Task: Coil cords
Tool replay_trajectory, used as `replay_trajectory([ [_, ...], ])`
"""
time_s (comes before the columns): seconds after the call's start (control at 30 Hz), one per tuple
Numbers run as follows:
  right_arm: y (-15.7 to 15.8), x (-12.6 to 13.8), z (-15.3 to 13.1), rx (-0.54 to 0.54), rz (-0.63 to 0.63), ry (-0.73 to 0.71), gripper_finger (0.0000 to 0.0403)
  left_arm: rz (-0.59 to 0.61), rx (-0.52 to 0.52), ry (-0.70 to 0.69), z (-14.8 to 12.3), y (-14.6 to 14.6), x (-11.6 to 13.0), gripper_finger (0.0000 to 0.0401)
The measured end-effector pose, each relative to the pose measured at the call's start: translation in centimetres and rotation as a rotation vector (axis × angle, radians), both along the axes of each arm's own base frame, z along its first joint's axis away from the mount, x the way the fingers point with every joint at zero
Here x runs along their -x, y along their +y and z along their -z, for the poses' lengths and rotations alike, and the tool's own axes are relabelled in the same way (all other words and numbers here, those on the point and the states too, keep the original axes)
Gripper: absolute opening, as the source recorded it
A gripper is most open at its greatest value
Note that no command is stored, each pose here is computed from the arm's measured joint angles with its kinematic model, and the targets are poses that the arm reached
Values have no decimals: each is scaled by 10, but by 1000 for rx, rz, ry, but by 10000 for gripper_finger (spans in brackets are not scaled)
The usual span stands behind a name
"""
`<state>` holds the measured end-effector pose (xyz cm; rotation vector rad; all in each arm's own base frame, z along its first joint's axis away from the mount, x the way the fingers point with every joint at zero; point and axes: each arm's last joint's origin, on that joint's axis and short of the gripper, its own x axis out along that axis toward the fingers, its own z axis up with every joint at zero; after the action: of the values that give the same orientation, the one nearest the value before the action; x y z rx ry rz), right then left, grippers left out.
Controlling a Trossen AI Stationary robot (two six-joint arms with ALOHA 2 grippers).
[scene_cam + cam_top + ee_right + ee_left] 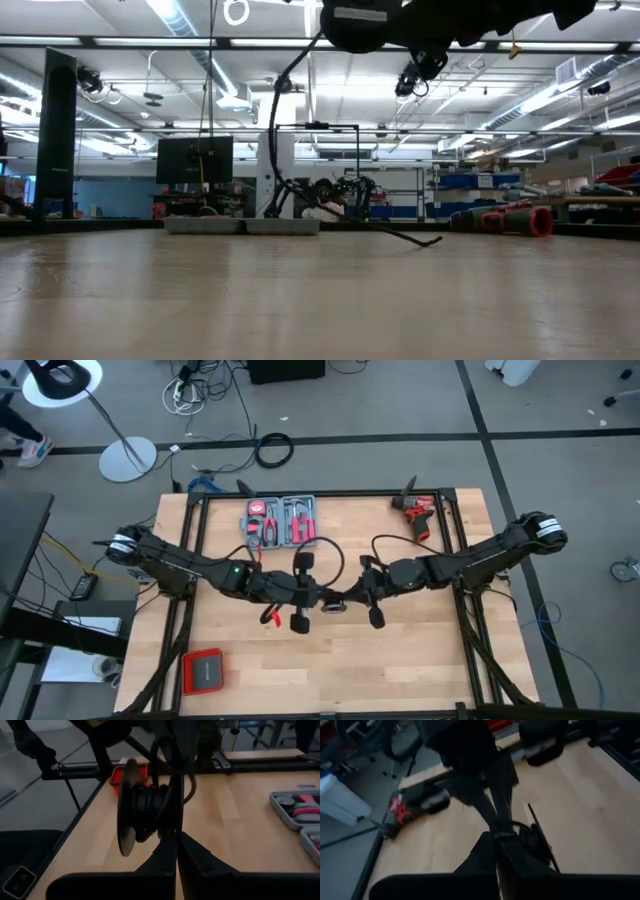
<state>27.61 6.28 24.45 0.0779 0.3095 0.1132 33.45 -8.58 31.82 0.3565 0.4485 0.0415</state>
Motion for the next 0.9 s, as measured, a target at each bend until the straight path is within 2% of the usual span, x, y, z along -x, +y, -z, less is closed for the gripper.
replay_trajectory([
  [0.3, 1, -1, 2, -21, -36, 15, 0, 123, -43, -22, -24, -3, -2, 3],
  [0.47, 1, -1, 2, -25, -51, 20, 0, 167, -31, 11, -19, -5, -4, 3],
  [0.6, 2, -1, 2, -41, -77, 14, 0, 223, -70, 35, -10, -8, -10, 3],
  [0.7, 2, 0, 3, -49, -66, 29, 0, 192, -112, 61, -3, -8, -14, 3],
  [0.9, 0, 0, 6, -75, 29, 62, 0, 80, -132, 58, -2, -5, -15, 18],
])
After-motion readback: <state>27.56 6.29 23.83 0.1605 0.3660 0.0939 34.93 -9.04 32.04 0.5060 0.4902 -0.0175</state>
